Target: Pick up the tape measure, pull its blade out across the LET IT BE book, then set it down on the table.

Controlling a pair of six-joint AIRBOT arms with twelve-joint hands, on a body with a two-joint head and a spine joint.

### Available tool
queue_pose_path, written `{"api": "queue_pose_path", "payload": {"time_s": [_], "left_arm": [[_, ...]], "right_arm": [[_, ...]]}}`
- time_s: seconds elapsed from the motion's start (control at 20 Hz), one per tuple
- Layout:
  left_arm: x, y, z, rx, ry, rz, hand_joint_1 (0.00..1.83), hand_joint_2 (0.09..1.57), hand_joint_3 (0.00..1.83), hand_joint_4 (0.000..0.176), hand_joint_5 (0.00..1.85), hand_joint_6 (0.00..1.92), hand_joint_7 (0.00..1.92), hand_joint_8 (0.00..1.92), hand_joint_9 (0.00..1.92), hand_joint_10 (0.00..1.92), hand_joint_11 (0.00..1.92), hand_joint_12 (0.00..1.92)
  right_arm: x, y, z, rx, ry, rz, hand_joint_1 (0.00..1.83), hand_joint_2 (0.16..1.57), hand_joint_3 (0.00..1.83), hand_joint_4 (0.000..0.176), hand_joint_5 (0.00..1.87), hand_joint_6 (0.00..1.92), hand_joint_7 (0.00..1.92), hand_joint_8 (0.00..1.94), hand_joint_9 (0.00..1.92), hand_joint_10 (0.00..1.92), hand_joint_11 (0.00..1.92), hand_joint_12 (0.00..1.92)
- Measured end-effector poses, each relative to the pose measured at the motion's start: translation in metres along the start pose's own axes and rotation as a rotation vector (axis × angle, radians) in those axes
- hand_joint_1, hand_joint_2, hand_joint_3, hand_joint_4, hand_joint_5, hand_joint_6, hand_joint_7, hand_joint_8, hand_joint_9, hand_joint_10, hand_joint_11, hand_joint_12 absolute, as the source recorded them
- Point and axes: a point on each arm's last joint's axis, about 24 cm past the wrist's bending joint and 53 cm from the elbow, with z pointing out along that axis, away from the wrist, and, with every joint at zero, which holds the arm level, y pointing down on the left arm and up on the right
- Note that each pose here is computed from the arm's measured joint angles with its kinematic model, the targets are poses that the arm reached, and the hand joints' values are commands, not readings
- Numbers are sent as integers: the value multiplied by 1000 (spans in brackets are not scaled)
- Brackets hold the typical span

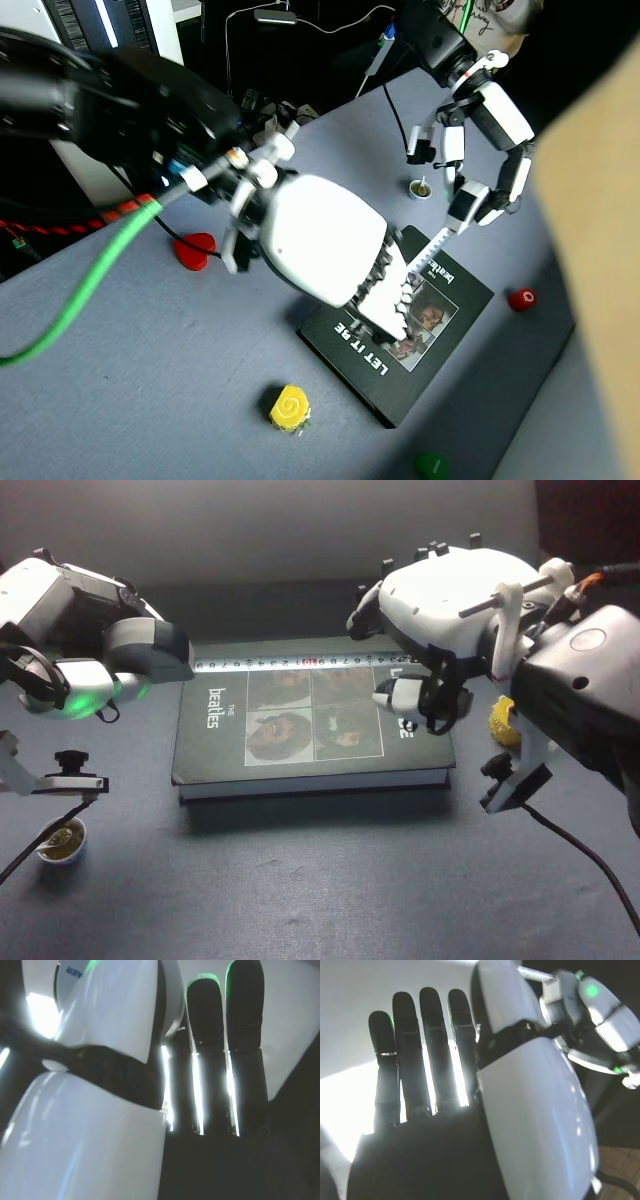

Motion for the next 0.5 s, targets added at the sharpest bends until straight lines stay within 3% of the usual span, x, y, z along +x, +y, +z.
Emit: {"api": "queue_pose_path", "payload": {"time_s": [0.25, 0.5], "left_arm": [[-4, -3, 4, -6, -8, -25, 1381, 1102, 0, 0, 963, 765, 1040, 907, 921, 1276, 920, 1023], [-7, -2, 4, -12, -19, -38, 1380, 1103, 0, 0, 961, 779, 1037, 920, 916, 1265, 913, 1004]], "right_arm": [[-6, 11, 12, -28, -28, -2, 1073, 1141, 3, 0, 694, 26, 737, 23, 679, 50, 204, 1198], [-9, 7, 21, -11, -44, 5, 1075, 1142, 3, 0, 688, 21, 728, 16, 673, 45, 215, 1203]]}}
